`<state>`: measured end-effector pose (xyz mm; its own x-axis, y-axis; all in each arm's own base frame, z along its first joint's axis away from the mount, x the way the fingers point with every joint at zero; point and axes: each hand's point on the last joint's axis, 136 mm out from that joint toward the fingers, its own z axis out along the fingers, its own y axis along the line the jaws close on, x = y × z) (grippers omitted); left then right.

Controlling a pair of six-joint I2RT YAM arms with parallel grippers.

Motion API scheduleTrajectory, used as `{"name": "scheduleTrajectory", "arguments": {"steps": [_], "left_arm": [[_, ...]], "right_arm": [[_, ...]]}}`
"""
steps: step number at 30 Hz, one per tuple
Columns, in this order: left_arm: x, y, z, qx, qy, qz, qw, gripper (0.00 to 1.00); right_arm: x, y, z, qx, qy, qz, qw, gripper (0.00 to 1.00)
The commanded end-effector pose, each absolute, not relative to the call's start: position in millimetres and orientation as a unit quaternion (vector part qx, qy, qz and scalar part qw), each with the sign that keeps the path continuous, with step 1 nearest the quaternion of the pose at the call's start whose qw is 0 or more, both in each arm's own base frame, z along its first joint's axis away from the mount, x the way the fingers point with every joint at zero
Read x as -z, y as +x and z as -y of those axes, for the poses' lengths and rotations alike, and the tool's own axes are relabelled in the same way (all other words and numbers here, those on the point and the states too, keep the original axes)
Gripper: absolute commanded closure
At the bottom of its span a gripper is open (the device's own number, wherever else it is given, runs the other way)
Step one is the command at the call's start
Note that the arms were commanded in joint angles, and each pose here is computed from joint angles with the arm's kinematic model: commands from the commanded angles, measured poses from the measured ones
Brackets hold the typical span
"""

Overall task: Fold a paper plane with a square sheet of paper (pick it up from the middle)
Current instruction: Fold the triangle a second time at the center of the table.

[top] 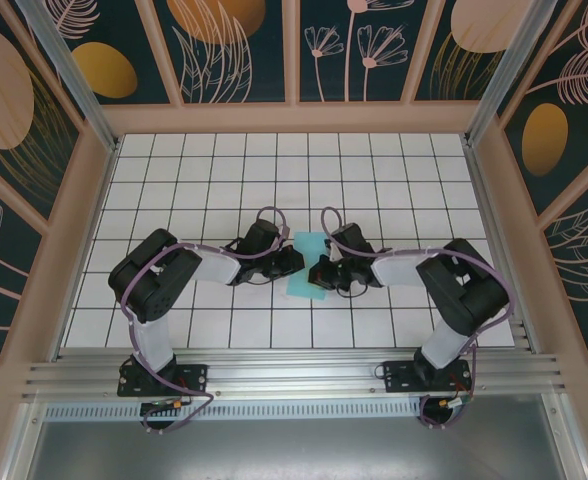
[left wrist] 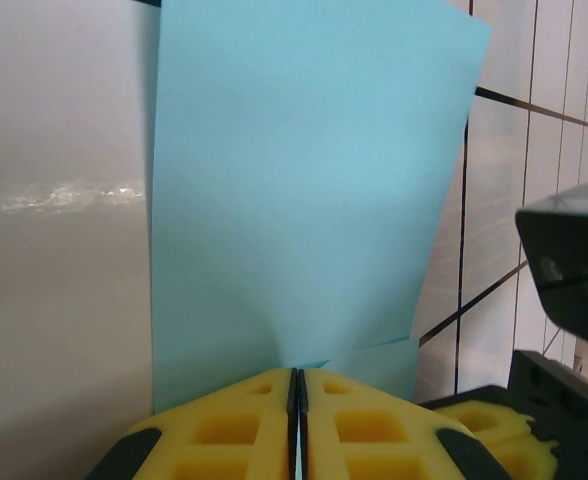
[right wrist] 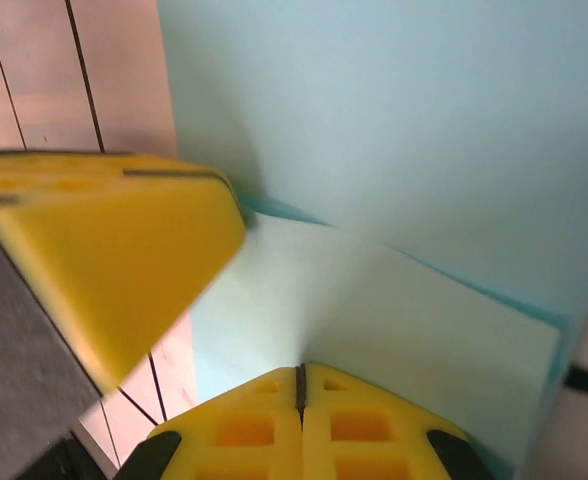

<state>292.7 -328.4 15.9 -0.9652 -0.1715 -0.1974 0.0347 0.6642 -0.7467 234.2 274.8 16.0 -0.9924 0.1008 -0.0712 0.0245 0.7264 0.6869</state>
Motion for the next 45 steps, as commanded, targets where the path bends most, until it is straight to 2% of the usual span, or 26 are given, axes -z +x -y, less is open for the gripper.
{"name": "scheduleTrajectory", "arguments": {"steps": [1, 5, 9, 14, 17, 21, 22, 24, 34, 45], "left_arm": [[47, 271, 287, 0.304, -0.076, -0.946, 0.086, 0.86], [46, 271, 288, 0.306, -0.076, -0.945, 0.085, 0.86], [41, 272, 294, 0.320, -0.068, -0.941, 0.085, 0.85], [17, 278, 303, 0.341, -0.055, -0.933, 0.099, 0.83], [-5, 287, 310, 0.355, -0.045, -0.927, 0.116, 0.80], [-42, 299, 319, 0.378, -0.034, -0.913, 0.149, 0.71], [-51, 301, 321, 0.386, -0.030, -0.909, 0.155, 0.66], [-61, 302, 322, 0.392, -0.023, -0.905, 0.165, 0.64], [-60, 291, 322, 0.403, -0.009, -0.903, 0.150, 0.64], [-53, 292, 324, 0.398, -0.008, -0.906, 0.142, 0.63]], "right_arm": [[7, 199, -250, -0.323, 0.047, -0.945, 0.005, 0.95], [5, 192, -245, -0.333, 0.053, -0.941, 0.009, 0.93], [-10, 206, -259, -0.361, 0.041, -0.931, 0.024, 0.91], [-63, 231, -286, -0.413, 0.006, -0.908, 0.070, 0.89], [-80, 243, -275, -0.391, 0.020, -0.913, 0.113, 0.88], [-69, 239, -252, -0.361, 0.046, -0.924, 0.115, 0.88], [-67, 233, -252, -0.369, 0.042, -0.922, 0.108, 0.88], [-63, 222, -253, -0.382, 0.042, -0.918, 0.094, 0.90], [-58, 202, -266, -0.420, 0.025, -0.904, 0.071, 0.94], [-24, 200, -269, -0.392, 0.035, -0.919, 0.030, 0.95]]}}
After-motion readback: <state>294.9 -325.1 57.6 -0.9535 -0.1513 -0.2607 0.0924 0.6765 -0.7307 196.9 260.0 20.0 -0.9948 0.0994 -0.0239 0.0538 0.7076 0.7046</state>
